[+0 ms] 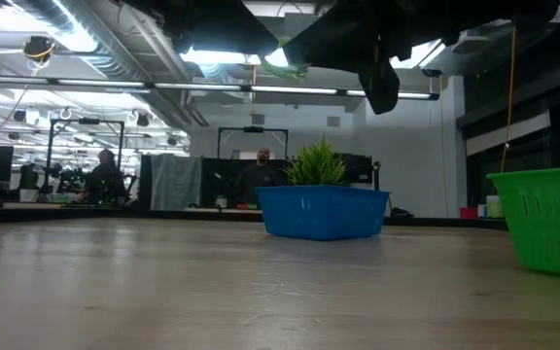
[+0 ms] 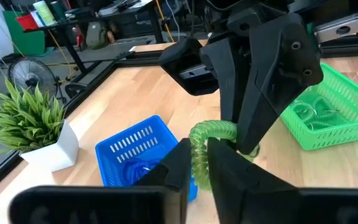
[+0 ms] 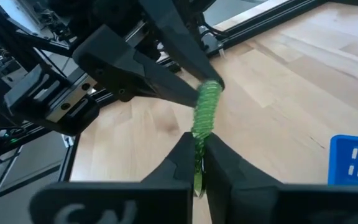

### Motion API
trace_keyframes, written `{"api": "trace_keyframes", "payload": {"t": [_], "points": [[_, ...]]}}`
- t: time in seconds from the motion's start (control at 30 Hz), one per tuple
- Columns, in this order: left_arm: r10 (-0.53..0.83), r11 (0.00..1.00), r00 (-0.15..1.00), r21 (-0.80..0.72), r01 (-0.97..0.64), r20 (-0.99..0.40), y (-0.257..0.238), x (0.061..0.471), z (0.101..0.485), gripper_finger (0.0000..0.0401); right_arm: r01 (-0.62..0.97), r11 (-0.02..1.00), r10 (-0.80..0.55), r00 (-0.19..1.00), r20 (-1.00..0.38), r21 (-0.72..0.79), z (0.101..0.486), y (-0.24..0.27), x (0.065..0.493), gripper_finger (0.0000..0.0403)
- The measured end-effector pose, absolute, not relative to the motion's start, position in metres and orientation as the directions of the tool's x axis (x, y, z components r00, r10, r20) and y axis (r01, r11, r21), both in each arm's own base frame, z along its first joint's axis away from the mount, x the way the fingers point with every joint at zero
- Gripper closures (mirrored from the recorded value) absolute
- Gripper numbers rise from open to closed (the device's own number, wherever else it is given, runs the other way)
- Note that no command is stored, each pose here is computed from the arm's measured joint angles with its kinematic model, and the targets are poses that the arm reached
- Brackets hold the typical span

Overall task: Sort spring keychains
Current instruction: Put the green spring keychain into the green bin

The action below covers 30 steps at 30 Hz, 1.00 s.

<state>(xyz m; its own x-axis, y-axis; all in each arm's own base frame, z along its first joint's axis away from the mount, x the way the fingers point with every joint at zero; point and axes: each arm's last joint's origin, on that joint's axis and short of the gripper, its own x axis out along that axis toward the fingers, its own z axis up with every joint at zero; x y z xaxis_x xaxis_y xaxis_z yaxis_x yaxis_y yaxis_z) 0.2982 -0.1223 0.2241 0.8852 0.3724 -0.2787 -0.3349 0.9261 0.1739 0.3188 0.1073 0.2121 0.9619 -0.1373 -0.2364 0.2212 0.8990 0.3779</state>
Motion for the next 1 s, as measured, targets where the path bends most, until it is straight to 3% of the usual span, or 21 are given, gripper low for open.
{"api": "trace_keyframes", "payload": {"t": [0.3,0.53,0.73,1.0], "points": [[0.266,0.964,0.921,0.088,-0.251,-0.284,-0.123,0.295,0.234,0.0263,0.181,0.897,-0.089,0.967,-0.237,0.404,0.213,0.109,0.319,0.0387],[0.271,0.963,0.93,0.068,-0.262,-0.249,-0.118,0.283,0.256,0.0212,0.157,0.897,-0.062,0.97,-0.235,0.413,0.214,0.109,0.319,0.0386],[0.263,0.964,0.935,0.032,-0.263,-0.239,-0.115,0.276,0.265,0.0198,0.114,0.903,-0.021,0.975,-0.222,0.415,0.226,0.112,0.311,0.0387],[0.037,0.998,0.946,-0.037,-0.052,-0.323,-0.115,0.269,0.268,0.0202,0.081,0.914,0.027,0.966,-0.257,0.398,0.247,0.122,0.286,0.0387]]}}
